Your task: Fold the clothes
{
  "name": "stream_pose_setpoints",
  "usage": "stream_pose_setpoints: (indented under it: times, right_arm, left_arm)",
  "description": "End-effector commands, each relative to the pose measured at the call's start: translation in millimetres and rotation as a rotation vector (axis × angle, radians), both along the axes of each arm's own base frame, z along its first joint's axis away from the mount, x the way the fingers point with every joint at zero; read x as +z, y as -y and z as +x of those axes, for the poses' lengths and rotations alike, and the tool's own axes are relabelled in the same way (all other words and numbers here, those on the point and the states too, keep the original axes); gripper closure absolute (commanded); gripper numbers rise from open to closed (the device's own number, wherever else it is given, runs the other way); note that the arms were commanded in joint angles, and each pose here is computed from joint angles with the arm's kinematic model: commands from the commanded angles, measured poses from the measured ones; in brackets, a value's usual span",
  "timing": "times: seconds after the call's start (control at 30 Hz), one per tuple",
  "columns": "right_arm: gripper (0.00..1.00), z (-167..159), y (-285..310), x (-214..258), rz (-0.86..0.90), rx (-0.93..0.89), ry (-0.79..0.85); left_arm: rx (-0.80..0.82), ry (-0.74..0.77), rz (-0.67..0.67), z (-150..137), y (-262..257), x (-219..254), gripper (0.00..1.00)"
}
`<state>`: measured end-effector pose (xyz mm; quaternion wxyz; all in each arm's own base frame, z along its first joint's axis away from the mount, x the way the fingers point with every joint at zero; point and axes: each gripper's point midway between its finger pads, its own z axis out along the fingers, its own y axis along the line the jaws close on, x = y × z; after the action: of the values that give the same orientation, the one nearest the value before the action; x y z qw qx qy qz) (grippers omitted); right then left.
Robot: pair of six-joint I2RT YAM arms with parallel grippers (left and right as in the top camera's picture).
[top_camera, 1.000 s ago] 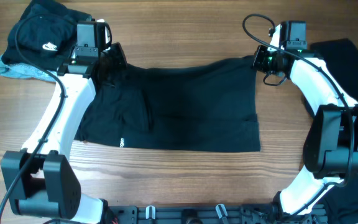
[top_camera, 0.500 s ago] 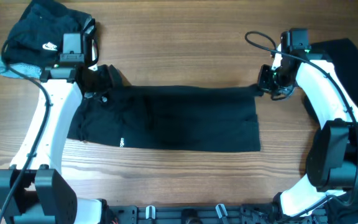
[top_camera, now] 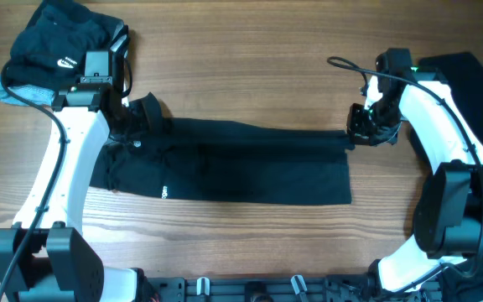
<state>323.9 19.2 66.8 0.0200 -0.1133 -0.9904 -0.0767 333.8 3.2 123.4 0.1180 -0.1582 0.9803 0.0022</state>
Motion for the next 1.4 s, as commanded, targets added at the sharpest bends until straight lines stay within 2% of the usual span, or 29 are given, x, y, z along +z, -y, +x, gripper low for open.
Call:
stream_pose_setpoints:
  times: [0.0,0.03,0.07,0.1,0.13,0.17,0.2,0.27,0.37,0.4,0.43,0.53,0.6,0.67,0.77,0.8,0.93,1.03,1.27,1.3,1.33,1.37]
  right_arm:
    - [0.92,-7.0,-1.0,1.8,0.009,0.016,-0.015]
    - [0.92,-7.8,-1.2,1.9,0.009,0.017,-0.018]
    - [0.78,-8.2,-1.3,1.9,0.01,0.017,-0.02]
    - [0.54,-9.9,-1.0,1.9,0.009,0.017,-0.027]
    - [0.42,-14.2,4.9,1.3,-0.027,0.019,-0.045]
    - [0.41,-16.8,10.8,0.9,-0.061,0.02,-0.056]
    - [0.39,-17.9,13.5,0.7,-0.076,0.02,-0.06]
    - [0.38,-14.8,12.8,0.5,-0.072,0.018,-0.048]
    - [0.38,1.5,-6.8,-1.0,0.039,0.02,0.017]
    - [0.39,3.0,-18.7,-6.8,0.103,0.022,0.03]
    - [0.39,0.2,-22.2,-12.4,0.12,0.023,0.026]
    - [0.42,-7.9,-33.1,-37.2,0.174,0.029,0.035]
    - [0.57,-7.7,-43.8,-44.6,0.24,0.027,0.06]
    - [0.67,-6.6,-45.1,-44.2,0.248,0.028,0.065]
    - [0.94,-6.4,-42.4,-42.2,0.238,0.025,0.064]
    - [0.96,-5.1,-40.6,-38.3,0.232,0.022,0.069]
    - [0.96,-6.5,-19.2,-8.1,0.118,-0.036,0.09]
    - [0.96,-17.2,-16.6,10.6,0.1,-0.036,0.103]
    - [0.95,-49.4,-4.3,1.3,0.02,-0.113,-0.033]
    - [0.9,-53.8,-2.5,-4.1,0.008,-0.114,-0.045]
    - [0.64,-56.9,1.3,-7.6,-0.015,-0.114,-0.053]
    - [0.54,-56.8,3.9,-8.8,-0.031,-0.113,-0.05]
  left_arm:
    - [-0.004,-0.015,0.035,-4.5,-7.3,1.2,0.96]
    - [-0.004,-0.026,0.035,-7.2,-7.3,0.6,0.95]
    - [-0.004,-0.025,0.035,-7.0,-7.3,0.7,0.91]
    - [-0.004,-0.025,0.035,-6.9,-7.3,0.7,0.82]
    - [-0.004,-0.028,0.035,-7.6,-7.3,0.5,0.7]
    - [-0.005,-0.038,0.035,-9.9,-7.4,0.1,0.64]
    - [-0.005,-0.043,0.035,-11.1,-7.4,-0.2,0.62]
    - [-0.005,-0.049,0.035,-12.8,-7.3,-0.5,0.58]
    - [-0.005,-0.05,0.034,-12.8,-7.2,-0.7,0.48]
    - [-0.005,-0.056,0.035,-14.2,-7.3,-1.3,0.39]
    - [-0.005,-0.058,0.035,-14.8,-7.3,-2.1,0.36]
    - [-0.005,-0.076,0.035,-18.5,-7.3,-7.7,0.32]
    - [-0.006,-0.078,0.034,-17.7,-7.2,-9.2,0.32]
    - [-0.005,-0.078,0.035,-17.5,-7.3,-9.4,0.32]
    - [-0.006,-0.078,0.035,-17.5,-7.3,-9.5,0.32]
    - [-0.005,-0.079,0.035,-17.6,-7.3,-9.6,0.32]
    - [-0.006,-0.088,0.035,-19.7,-7.3,-9.9,0.32]
    - [-0.006,-0.091,0.035,-20.6,-7.3,-10.0,0.31]
    - [-0.006,-0.094,0.035,-21.4,-7.3,-10.1,0.31]
    - [-0.006,-0.098,0.035,-22.1,-7.3,-10.2,0.3]
    - [-0.006,-0.102,0.035,-23.2,-7.3,-10.4,0.29]
    - [-0.006,-0.107,0.035,-24.6,-7.3,-10.5,0.27]
